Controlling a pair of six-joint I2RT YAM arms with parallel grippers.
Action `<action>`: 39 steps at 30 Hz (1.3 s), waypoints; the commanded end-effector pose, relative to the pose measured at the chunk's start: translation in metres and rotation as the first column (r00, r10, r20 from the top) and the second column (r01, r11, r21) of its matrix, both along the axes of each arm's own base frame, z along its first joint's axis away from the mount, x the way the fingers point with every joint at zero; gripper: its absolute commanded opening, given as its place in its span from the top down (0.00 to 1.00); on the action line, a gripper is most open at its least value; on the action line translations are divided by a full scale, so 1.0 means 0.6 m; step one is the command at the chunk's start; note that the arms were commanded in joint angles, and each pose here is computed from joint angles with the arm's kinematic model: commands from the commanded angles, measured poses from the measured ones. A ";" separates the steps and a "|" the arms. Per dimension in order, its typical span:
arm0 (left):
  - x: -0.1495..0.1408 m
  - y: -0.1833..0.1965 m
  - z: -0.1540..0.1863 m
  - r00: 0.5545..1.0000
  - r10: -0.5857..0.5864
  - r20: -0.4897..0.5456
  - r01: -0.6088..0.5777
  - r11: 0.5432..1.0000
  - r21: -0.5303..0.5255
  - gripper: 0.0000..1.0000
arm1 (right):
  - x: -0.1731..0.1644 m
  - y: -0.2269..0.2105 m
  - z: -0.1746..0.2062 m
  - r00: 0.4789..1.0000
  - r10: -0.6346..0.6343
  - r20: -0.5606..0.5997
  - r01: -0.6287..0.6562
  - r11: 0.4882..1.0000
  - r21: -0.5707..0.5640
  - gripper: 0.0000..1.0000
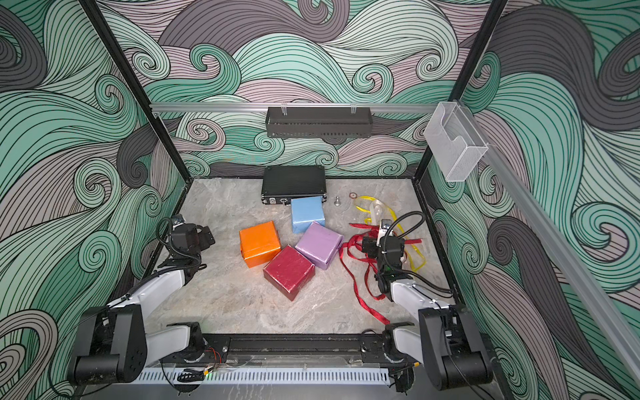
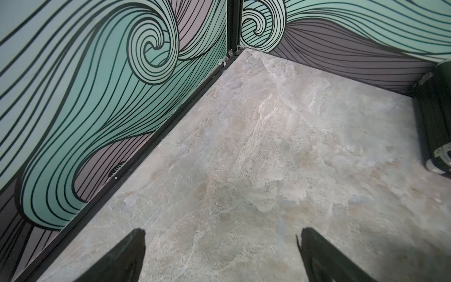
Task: Untie the ribbon bows on the gift boxes
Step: Reset both arms
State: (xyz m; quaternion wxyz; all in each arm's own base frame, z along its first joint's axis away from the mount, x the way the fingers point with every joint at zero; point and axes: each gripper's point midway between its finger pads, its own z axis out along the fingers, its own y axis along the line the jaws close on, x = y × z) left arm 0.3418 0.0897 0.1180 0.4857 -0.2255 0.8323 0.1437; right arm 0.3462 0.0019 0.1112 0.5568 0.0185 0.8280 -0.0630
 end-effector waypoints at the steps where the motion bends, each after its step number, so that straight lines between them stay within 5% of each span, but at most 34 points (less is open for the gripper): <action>1: 0.023 -0.005 0.012 0.997 -0.063 0.055 0.061 0.997 0.045 0.01 | 0.001 -0.018 0.033 0.992 -0.044 0.118 0.044 0.999 0.008 0.01; 14: 0.073 -0.072 -0.009 0.937 -0.327 0.120 0.329 0.944 0.005 0.01 | 0.033 0.004 0.006 0.977 0.065 0.201 -0.063 0.998 -0.017 0.01; 22: 0.064 -0.133 -0.040 0.870 -0.478 0.118 0.461 0.875 0.150 0.01 | 0.016 0.054 -0.002 0.952 0.200 0.231 -0.173 0.976 -0.131 0.01; 28: 0.095 -0.101 -0.050 0.925 -0.377 0.046 0.372 0.924 0.091 0.01 | 0.046 0.028 -0.010 0.983 0.092 0.156 -0.077 0.992 -0.103 0.01; 33: 0.099 -0.090 -0.057 0.926 -0.375 0.036 0.375 0.927 0.014 0.02 | 0.086 -0.005 -0.030 0.999 0.039 0.024 -0.039 0.999 0.001 0.01; 39: 0.098 -0.089 -0.055 0.926 -0.374 0.043 0.374 0.927 0.017 0.02 | 0.087 -0.008 -0.030 0.999 0.045 0.022 -0.046 0.999 0.022 0.01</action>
